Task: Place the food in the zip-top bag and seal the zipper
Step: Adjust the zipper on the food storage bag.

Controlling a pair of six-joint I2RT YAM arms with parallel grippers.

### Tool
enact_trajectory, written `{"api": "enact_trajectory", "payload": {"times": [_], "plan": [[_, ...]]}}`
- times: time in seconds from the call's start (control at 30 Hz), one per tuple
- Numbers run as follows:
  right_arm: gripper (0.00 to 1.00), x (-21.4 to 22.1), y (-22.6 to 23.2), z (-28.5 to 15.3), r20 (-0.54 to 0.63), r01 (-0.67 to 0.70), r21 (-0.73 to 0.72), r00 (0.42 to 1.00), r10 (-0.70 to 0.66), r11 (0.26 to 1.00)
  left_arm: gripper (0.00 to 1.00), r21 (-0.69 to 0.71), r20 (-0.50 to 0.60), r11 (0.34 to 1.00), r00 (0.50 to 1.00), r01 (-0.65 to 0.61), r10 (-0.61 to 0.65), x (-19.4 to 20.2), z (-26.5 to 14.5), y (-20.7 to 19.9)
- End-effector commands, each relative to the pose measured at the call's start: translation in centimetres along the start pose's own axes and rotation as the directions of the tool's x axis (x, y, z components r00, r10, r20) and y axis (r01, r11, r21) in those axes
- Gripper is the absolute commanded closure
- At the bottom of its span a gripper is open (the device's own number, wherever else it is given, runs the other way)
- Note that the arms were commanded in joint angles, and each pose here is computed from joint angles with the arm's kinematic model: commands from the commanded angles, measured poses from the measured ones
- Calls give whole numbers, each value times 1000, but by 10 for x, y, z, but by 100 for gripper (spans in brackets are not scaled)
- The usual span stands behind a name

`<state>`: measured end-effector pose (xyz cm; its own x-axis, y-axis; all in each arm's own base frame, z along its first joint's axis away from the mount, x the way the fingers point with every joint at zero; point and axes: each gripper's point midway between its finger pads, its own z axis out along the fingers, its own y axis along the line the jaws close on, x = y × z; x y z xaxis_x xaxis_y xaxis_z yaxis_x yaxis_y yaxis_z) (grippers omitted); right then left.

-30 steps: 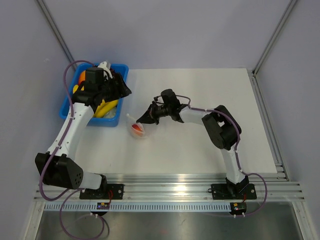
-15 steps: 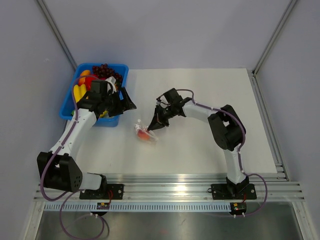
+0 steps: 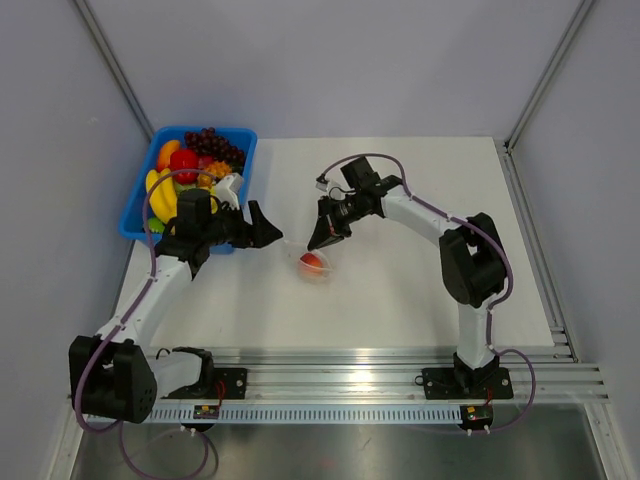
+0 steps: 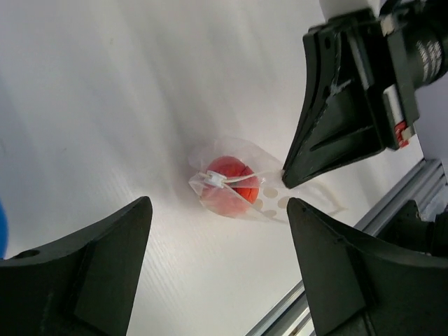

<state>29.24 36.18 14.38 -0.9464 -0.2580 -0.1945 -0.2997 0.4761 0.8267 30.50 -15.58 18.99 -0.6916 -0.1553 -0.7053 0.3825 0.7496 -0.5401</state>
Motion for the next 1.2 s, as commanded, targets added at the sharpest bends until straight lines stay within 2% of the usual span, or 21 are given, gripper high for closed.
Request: {"api": "enact_trajectory", "payload": {"times": [0.0, 0.07, 0.17, 0.27, 0.3, 0.33, 0.4, 0.57, 0.67, 0.87, 0.93, 1.03, 1.17], "plan": [[100, -5, 44, -37, 45, 170, -80, 985, -166, 982, 18, 192, 166, 963, 973, -188, 157, -20, 0, -27], [100, -4, 52, -46, 52, 202, -101, 979, -198, 974, 18, 250, 200, 941, 963, -228, 181, -15, -6, -37], [100, 2, 60, -58, 54, 226, -124, 974, -221, 966, 21, 279, 294, 879, 906, -387, 306, -18, -19, -51], [100, 10, 71, -68, 54, 258, -149, 966, -253, 955, 21, 292, 352, 790, 828, -539, 436, -13, -28, -61], [100, 13, 73, -70, 50, 263, -156, 965, -259, 952, 21, 291, 378, 742, 785, -604, 491, -9, -31, -64], [100, 16, 79, -74, 57, 279, -166, 960, -274, 946, 19, 306, 380, 722, 775, -620, 505, -5, -33, -66], [100, 25, 88, -79, 53, 312, -219, 950, -308, 925, 19, 331, 394, 635, 714, -698, 579, 3, -36, -71], [100, 43, 109, -96, 79, 386, -262, 922, -379, 884, 21, 377, 402, 533, 653, -757, 643, 8, -38, -83], [100, 47, 112, -100, 79, 398, -261, 917, -392, 879, 22, 397, 395, 491, 627, -776, 671, 15, -32, -91], [100, 52, 115, -102, 74, 395, -269, 918, -390, 879, 22, 434, 393, 467, 628, -770, 671, 19, -24, -106], [100, 53, 116, -104, 78, 398, -265, 917, -392, 878, 22, 436, 424, 437, 608, -787, 671, 17, -25, -113], [100, 54, 116, -104, 79, 400, -262, 916, -393, 878, 22, 480, 431, 416, 621, -772, 655, 18, -26, -121], [100, 52, 111, -101, 72, 384, -249, 923, -379, 889, 28, 523, 431, 399, 638, -753, 638, 19, -28, -127]]}}
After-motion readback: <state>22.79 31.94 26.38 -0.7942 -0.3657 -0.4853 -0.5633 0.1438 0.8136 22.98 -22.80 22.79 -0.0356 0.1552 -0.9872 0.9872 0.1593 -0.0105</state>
